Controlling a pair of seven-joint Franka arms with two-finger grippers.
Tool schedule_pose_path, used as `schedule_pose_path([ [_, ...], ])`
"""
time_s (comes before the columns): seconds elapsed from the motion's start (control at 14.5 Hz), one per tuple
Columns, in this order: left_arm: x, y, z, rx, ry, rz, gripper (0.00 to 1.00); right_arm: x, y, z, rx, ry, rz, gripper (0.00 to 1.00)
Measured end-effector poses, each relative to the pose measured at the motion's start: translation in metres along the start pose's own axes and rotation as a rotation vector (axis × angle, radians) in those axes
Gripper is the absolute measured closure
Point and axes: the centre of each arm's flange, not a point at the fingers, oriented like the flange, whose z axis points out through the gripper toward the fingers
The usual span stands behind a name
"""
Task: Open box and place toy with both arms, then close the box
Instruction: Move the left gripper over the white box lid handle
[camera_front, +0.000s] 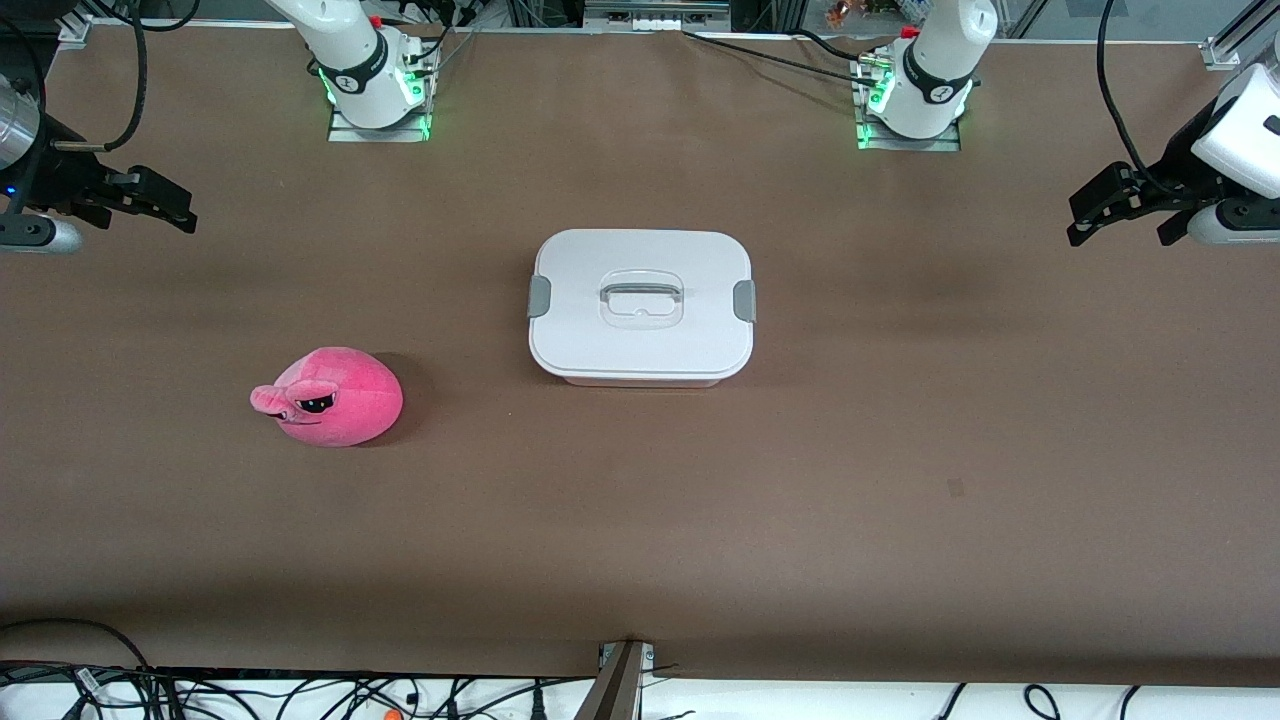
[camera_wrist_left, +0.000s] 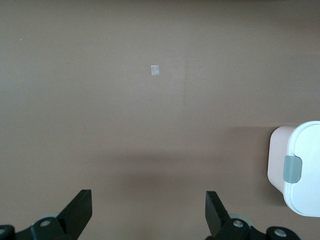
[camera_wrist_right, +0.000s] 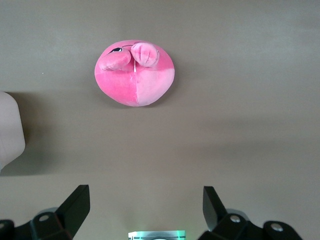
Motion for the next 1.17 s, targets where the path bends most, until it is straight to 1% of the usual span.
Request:
schedule_pose_path([
  [0.69, 0.0, 0.0, 0.0, 0.0, 0.001, 0.0, 0.0, 0.0, 0.0, 0.0, 0.0, 0.0, 0.0, 0.0],
  [0.9, -0.001, 0.008, 0.0, -0.001, 0.001, 0.007, 0.0, 0.0, 0.0, 0.0, 0.0, 0.0, 0.0, 0.0],
  [1.03, -0.004, 0.03, -0.001, -0.015, -0.001, -0.05, 0.0, 0.0, 0.0, 0.0, 0.0, 0.0, 0.0, 0.0],
  [1.17, -0.009, 0.061, -0.003, -0.023, 0.0, -0.156, 0.0, 0.0, 0.0, 0.0, 0.0, 0.0, 0.0, 0.0],
])
